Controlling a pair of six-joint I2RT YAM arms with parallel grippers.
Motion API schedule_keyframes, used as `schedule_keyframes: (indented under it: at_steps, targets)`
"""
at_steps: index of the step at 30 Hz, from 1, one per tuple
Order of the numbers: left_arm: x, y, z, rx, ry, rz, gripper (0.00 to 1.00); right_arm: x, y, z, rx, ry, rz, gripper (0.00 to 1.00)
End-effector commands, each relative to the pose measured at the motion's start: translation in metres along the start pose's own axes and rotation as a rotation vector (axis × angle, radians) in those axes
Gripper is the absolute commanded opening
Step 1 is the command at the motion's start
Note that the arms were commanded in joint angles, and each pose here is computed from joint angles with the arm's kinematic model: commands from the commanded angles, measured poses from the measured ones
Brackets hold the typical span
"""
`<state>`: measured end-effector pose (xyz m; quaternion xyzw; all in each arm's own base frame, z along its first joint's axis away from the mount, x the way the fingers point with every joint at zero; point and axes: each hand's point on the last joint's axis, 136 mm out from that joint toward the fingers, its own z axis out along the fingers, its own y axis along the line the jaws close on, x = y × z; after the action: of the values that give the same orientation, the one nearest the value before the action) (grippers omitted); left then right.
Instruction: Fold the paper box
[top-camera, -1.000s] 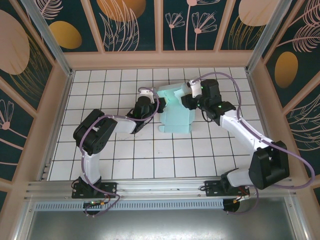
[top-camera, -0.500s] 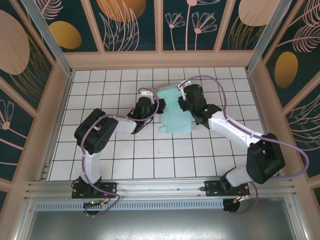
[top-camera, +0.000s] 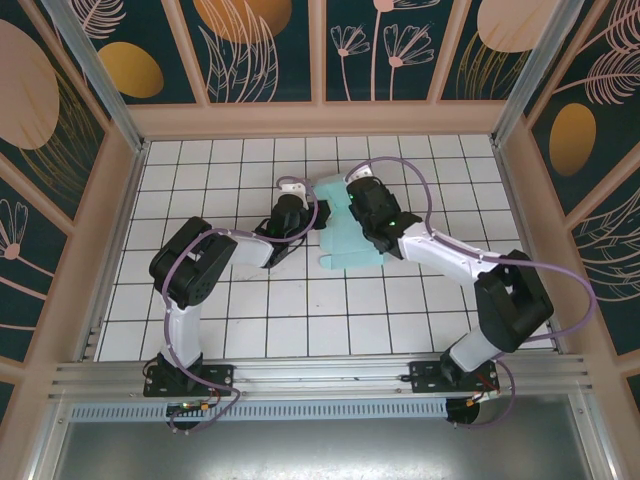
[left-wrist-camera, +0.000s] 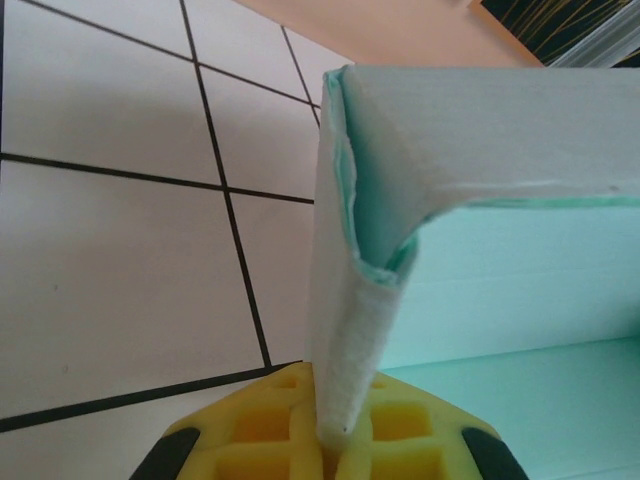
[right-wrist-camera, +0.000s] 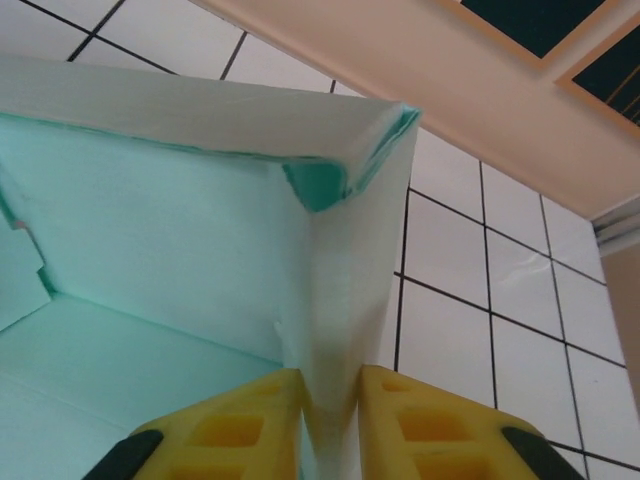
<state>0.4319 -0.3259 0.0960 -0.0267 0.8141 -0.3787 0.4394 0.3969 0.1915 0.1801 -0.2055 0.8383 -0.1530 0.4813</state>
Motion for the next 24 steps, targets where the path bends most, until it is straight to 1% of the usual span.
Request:
schedule_keyframes:
  at_steps: [1,4,6,7,10,14,18,21,24]
  targets:
    - [-0.025,-0.038,0.002,0.122,-0.055,-0.035,0.0,-0.005,0.005,0.004,0.062,0.003,-0.028,0.16]
    - [-0.025,-0.037,0.004,0.109,-0.046,-0.055,0.0,-0.001,0.004,0.008,0.099,0.017,-0.035,0.05]
    - [-0.025,-0.037,0.004,0.102,-0.04,-0.063,0.0,0.001,0.004,0.009,0.112,0.023,-0.039,0.04]
    - [-0.025,-0.037,0.004,0.101,-0.039,-0.068,0.0,0.001,0.003,0.01,0.119,0.025,-0.04,0.04]
    - [-0.026,-0.037,0.005,0.093,-0.037,-0.072,0.0,0.001,-0.001,0.012,0.154,0.028,-0.044,0.13]
    - [-0.027,-0.039,0.006,0.096,-0.031,-0.076,0.0,0.0,-0.002,0.016,0.177,0.028,-0.057,0.2]
    - [-0.026,-0.038,0.006,0.094,-0.028,-0.074,0.0,-0.002,0.0,0.019,0.181,0.024,-0.067,0.23]
    - [-0.025,-0.038,0.007,0.093,-0.024,-0.076,0.0,-0.004,0.001,0.02,0.184,0.023,-0.08,0.23]
    - [-0.025,-0.038,0.009,0.092,-0.019,-0.079,0.0,-0.003,-0.001,0.021,0.204,0.024,-0.097,0.21]
